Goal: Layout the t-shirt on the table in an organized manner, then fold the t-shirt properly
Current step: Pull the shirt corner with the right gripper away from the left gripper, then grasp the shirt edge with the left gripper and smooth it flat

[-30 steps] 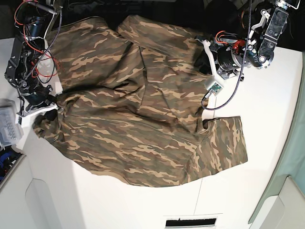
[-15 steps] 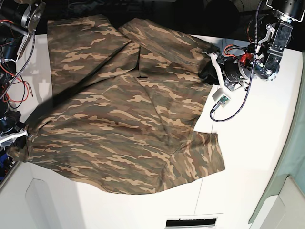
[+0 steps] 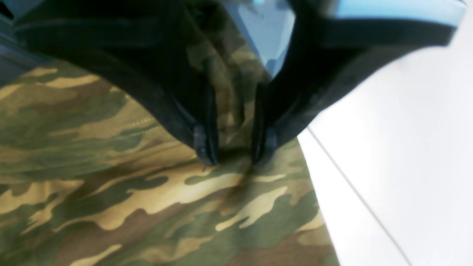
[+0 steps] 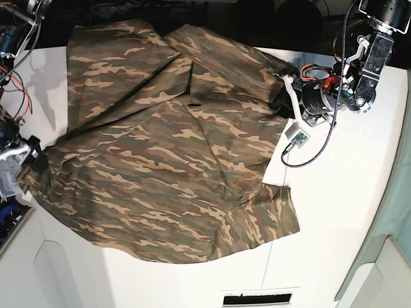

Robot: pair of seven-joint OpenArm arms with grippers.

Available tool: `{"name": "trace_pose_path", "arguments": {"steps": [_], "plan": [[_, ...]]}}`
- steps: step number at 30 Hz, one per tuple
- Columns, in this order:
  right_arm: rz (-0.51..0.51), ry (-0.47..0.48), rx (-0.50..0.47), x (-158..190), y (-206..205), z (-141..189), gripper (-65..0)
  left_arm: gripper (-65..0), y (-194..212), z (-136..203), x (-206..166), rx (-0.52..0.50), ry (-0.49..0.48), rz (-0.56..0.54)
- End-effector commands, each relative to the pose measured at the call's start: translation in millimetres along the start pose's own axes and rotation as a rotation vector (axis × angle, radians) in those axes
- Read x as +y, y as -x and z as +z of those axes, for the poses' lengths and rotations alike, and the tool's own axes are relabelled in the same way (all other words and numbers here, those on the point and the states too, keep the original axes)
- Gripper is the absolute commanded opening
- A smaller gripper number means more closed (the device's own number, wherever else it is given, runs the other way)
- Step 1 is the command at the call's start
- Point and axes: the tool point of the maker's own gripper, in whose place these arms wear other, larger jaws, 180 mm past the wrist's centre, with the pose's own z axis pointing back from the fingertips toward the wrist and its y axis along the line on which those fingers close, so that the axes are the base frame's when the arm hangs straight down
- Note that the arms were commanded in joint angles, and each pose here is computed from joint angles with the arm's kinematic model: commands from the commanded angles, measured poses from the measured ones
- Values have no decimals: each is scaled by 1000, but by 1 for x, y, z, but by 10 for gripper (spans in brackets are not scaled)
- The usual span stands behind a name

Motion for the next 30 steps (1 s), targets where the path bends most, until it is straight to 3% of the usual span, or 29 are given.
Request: {"name": "trace_pose_path", "arguments": {"steps": [1,11,15,22,24,27,30], "plan": [[26,-13,-44,3,-13,9,-325,-450,6,4,16,39,-55,-12],[-30,9,127,-6,93,30,-325,-450,9,-2,42,71,-96,16],[-66,-23,132,10,117,23,-325,-450,6,-4,53,73,-111,28],[-26,-110,149,58,141,-6,-330,-450,-3,-4,60,59,-127,19],[-8,-131,167,72,147,-14,-419,-450,-8,-3,63,54,-137,11],[9,-151,163,83,143,-22,-630,-450,-19,-2,70,36,-150,3],[15,-144,144,81,133,-21,-650,-450,-26,-1,77,33,-162,5]]}}
